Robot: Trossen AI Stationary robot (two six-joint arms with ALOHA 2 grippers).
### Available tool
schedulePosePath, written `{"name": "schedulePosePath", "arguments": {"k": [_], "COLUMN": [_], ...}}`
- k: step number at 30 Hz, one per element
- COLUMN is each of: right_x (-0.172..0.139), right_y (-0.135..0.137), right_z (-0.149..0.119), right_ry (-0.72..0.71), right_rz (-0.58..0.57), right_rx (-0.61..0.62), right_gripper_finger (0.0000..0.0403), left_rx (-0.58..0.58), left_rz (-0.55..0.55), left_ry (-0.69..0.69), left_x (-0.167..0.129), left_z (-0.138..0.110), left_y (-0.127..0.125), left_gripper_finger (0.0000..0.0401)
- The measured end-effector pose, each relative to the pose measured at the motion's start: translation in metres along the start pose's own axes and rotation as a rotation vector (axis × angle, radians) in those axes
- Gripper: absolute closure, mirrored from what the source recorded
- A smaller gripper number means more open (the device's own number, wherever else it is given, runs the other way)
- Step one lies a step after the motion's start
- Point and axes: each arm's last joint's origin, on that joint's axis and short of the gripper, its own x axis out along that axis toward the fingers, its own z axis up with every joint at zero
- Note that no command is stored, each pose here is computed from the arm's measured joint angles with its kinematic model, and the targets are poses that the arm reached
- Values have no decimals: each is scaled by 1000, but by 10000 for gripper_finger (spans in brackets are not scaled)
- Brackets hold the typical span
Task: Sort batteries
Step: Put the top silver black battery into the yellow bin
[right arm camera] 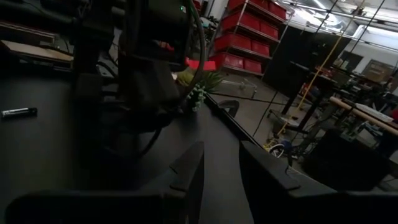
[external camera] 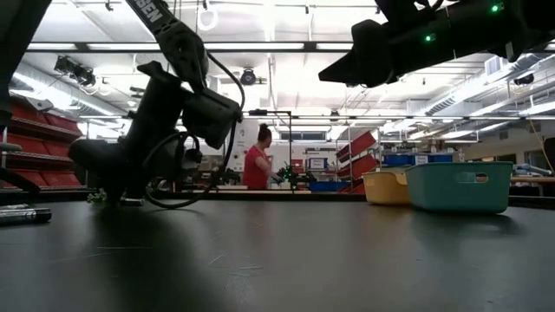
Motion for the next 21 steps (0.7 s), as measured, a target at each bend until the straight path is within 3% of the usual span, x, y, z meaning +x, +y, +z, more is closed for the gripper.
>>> {"name": "schedulePosePath", "arguments": {"k": [4,10,18,21], "right_x": [0,0,0,0], "right_y": [0,0,0,-1], "right_z": [0,-1,-1,-2], "right_ry": [1,6,12,21], "right_rz": [0,1,-5,-28], "right_rx": [-2,-7,-11,-16], "right_gripper_finger": [293,293,293,293], "left_rx": [36,32,56,10], "left_rz": [-16,0,75,91], "left_ry": [6,-16,-12,-110], "left_x": [3,4,-2,-16], "left_z": [3,6,8,11], "left_y": [-1,0,-7,-5], "left_gripper_finger": [278,387,399,400]}}
